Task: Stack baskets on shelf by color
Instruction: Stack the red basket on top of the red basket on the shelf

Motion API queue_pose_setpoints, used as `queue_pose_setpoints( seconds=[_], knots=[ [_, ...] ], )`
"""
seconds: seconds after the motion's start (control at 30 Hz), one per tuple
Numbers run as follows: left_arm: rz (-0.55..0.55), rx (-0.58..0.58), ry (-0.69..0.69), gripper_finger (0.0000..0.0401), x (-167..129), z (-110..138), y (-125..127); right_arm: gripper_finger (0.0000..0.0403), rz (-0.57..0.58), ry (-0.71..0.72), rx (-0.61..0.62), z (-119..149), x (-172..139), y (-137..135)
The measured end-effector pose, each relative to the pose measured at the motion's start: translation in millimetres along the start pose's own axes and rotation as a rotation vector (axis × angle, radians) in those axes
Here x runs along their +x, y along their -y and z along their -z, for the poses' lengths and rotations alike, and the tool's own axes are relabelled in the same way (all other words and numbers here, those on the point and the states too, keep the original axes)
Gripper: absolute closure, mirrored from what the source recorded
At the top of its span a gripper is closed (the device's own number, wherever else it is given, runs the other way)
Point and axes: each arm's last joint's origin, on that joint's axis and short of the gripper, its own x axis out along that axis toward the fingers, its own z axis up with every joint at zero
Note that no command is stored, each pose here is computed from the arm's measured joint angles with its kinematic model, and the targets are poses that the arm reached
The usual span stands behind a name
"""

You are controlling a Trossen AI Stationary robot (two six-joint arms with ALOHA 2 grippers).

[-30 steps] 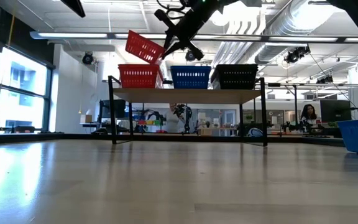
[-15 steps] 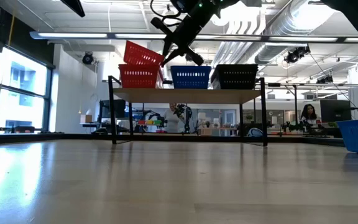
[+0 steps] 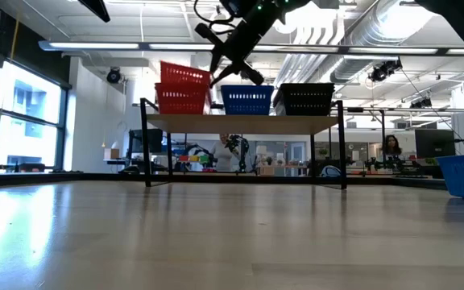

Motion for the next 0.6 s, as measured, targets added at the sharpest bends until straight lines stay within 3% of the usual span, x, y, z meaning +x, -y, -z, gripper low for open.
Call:
queue_pose_setpoints(
  seconds=[0.3,0.47,0.6],
  knots=[
    [-0.009,-0.001,-0.001,0.0261,0.1,0.0,-0.2,0.0316,-0.023,0.019,-0.033,-4.6,0.5,-0.9],
    [-0.011,-0.013,-0.004,0.0261,0.1,0.2,-0.3,0.0304,-0.116,0.006,-0.087,-6.9,0.1,-7.7],
    [-0.011,-0.04,-0.009,0.0261,-0.2,1.0,-0.2,0.0304,-0.121,-0.013,-0.092,-5.2,-0.1,-8.0]
  ],
)
